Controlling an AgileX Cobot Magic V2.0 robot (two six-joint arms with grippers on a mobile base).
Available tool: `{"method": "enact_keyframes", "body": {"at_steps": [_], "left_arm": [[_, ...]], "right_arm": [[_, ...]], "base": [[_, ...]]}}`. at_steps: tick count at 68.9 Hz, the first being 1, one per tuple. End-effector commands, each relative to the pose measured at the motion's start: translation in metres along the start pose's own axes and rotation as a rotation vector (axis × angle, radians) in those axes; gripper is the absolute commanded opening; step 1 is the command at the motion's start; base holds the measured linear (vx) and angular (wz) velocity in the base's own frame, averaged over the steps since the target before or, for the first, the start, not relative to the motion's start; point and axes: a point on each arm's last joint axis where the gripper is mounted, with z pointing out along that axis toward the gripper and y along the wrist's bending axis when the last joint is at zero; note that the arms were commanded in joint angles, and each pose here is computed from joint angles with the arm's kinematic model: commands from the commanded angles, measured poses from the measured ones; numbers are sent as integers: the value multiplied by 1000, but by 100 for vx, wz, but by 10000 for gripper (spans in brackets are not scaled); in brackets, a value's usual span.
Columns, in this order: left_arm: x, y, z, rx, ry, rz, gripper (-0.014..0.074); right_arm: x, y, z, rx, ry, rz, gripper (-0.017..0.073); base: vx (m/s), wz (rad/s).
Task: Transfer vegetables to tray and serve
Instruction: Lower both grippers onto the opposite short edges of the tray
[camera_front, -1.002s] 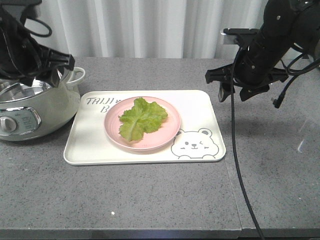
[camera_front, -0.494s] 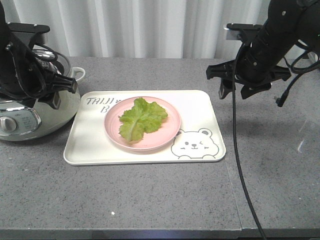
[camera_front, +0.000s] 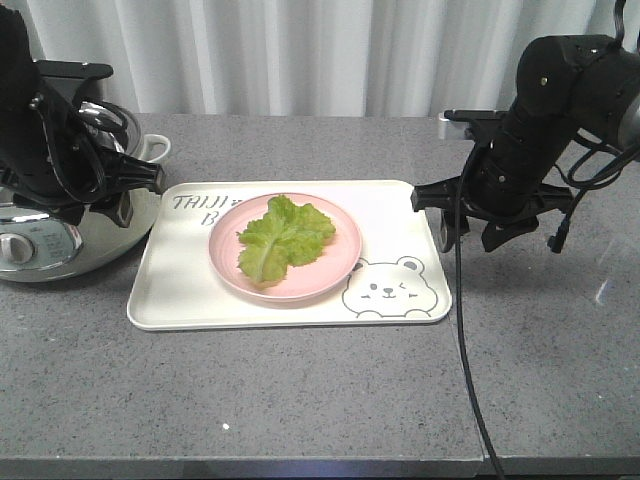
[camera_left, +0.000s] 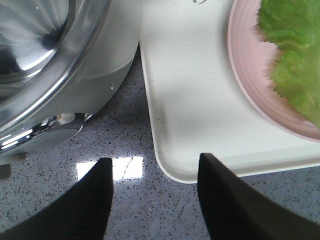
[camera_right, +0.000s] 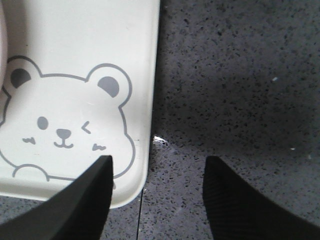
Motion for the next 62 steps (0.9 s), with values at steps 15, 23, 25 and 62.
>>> {"method": "enact_keyframes", "body": {"at_steps": [15,23,25,62], "left_arm": [[0,1,-17,13,-44,14,364],[0,1,-16,13,-42,14,364],[0,1,-16,13,-42,16,364],[13,0,18,3,76,20,364]], "right_arm": [[5,4,-11,-52,21,4,400],[7,4,-4,-58,44,9,400],[7,4,-3,-56,47,10,400],[6,3,5,-52,58,12,400]], "base": [[0,0],[0,0],[0,0],[0,0]]}}
